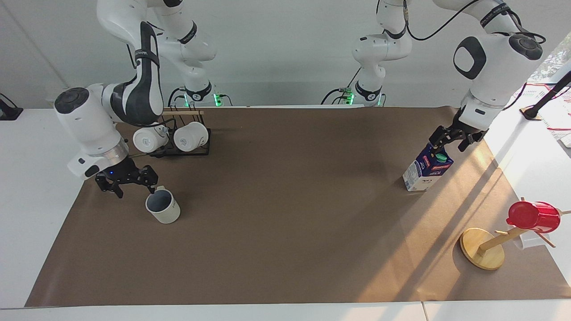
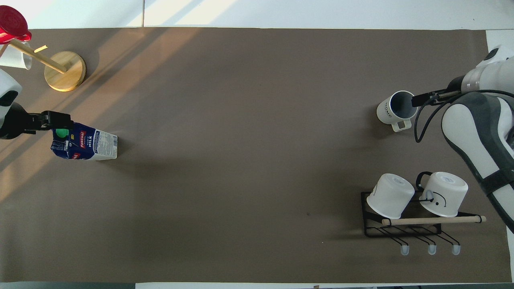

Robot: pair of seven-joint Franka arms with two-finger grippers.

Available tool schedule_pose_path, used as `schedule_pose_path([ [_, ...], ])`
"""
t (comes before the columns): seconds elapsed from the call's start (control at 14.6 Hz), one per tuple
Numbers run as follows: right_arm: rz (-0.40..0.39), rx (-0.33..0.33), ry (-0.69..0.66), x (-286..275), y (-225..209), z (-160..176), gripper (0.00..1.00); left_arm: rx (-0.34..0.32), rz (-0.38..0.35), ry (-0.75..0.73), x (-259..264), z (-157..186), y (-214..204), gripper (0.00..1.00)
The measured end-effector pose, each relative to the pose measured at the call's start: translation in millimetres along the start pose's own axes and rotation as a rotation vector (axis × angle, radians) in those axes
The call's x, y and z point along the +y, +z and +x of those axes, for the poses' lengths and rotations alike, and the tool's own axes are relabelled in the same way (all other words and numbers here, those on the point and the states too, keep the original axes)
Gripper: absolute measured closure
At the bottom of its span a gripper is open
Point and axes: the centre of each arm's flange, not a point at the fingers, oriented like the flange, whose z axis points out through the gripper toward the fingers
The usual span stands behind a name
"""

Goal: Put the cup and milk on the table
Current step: 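Grasp the milk carton with the left gripper while the right gripper grasps the mug, then lift the carton with the left gripper while the right gripper carries the mug inward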

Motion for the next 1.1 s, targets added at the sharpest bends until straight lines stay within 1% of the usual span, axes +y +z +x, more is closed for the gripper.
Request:
schedule_pose_path([
  [0.14, -0.001, 0.0, -0.017, -0.2, 16.8, -2.2, 0.0, -0.001, 0.0, -0.001, -0.5, -1.8, 8.1, 0.0],
  [0.27, 0.003, -0.014, -0.036, -1.5, 33.5, -7.3, 0.0, -0.003, 0.001, -0.002, -0.8, -4.5, 18.8, 0.0],
  [0.34, 0.005, -0.02, -0.044, -1.7, 39.3, -8.7, 0.1, 0.0, 0.001, -0.002, -1.0, -5.6, 24.6, 0.0],
  [0.48, 0.007, -0.026, -0.052, -3.3, 44.4, -9.3, 0.32, 0.013, 0.001, -0.003, -1.6, -7.2, 34.5, 0.0],
  [0.75, 0.011, -0.031, -0.074, -16.8, 47.2, -7.8, 0.77, 0.015, 0.002, -0.004, -2.0, -9.6, 42.6, 0.0],
  [0.89, 0.01, -0.025, -0.074, -16.8, 44.4, -5.8, 0.96, 0.015, 0.002, -0.004, -2.0, -9.9, 43.4, 0.0],
  [1.03, 0.008, -0.014, -0.073, -16.0, 37.7, -1.5, 0.96, 0.015, 0.002, -0.004, -2.0, -9.9, 43.5, 0.0],
  [1.1, 0.009, -0.017, -0.064, -15.8, 31.5, 1.2, 0.96, 0.016, 0.002, -0.004, -2.0, -9.8, 43.4, 0.04],
])
